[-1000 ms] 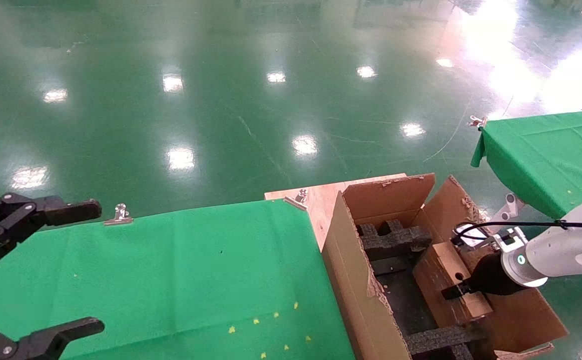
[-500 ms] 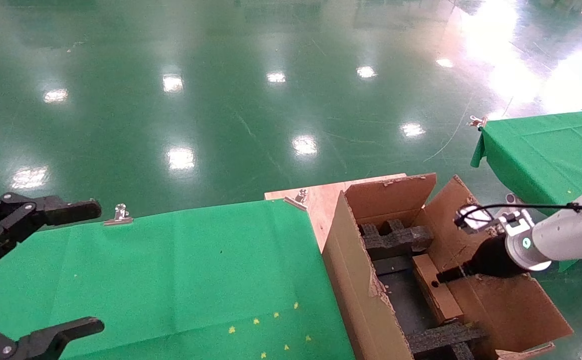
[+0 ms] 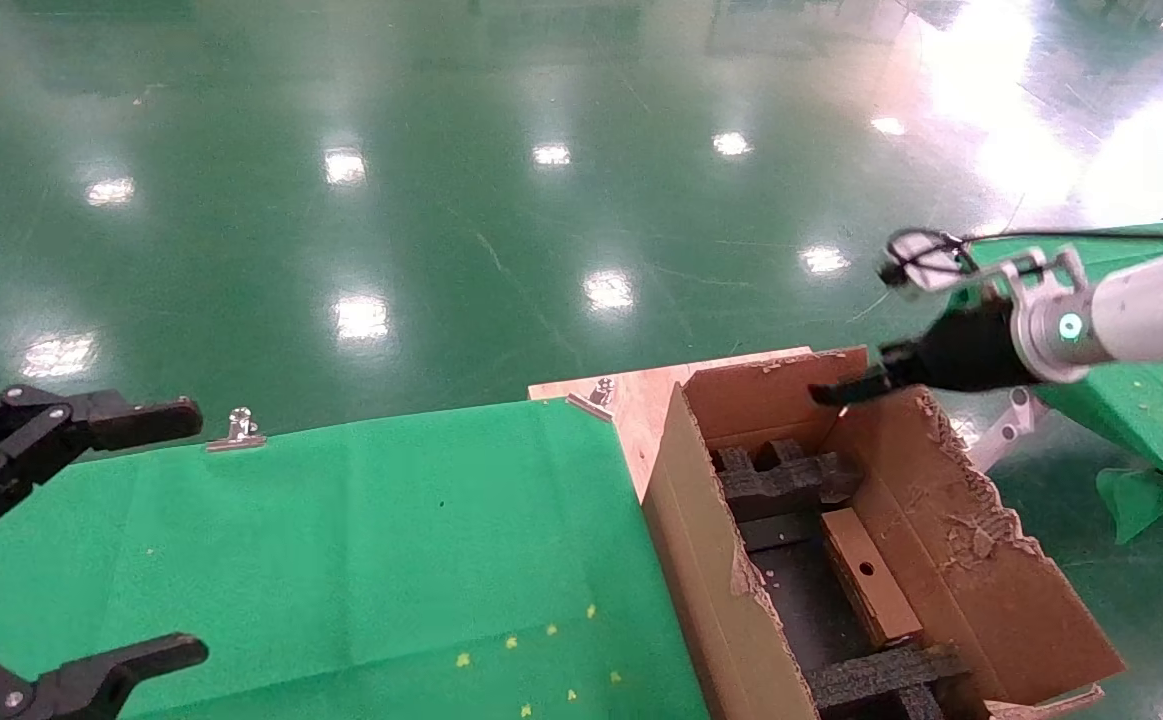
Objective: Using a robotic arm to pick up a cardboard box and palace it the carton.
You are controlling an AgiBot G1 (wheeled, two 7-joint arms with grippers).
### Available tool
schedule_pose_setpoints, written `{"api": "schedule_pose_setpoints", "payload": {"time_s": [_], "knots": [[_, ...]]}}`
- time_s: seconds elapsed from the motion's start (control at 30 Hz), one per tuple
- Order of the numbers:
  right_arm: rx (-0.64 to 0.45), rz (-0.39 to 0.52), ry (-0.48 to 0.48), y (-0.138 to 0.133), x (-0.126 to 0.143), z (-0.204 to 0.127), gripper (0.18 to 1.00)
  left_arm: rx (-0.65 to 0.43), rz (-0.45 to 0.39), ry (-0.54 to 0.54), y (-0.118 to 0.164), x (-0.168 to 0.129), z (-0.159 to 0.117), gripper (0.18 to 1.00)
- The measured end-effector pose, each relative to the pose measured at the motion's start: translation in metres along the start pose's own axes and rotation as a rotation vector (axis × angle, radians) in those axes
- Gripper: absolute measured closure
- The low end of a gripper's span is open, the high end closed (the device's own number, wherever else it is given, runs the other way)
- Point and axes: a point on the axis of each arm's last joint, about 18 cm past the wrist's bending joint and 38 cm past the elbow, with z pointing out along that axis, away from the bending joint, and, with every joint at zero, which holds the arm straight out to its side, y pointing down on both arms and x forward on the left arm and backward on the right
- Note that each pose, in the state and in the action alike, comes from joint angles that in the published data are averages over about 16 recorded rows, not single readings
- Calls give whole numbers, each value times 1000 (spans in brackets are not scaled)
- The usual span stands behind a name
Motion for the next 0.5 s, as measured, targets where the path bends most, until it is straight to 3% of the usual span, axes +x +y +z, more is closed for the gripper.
{"api": "schedule_pose_setpoints", "payload": {"time_s": [0.23, 0.5], "knots": [[120, -82, -197, -32, -42, -32, 179, 0, 0, 0, 0, 0, 0, 184], [199, -112, -402, -43, -75, -59, 178, 0, 0, 0, 0, 0, 0, 184]]}}
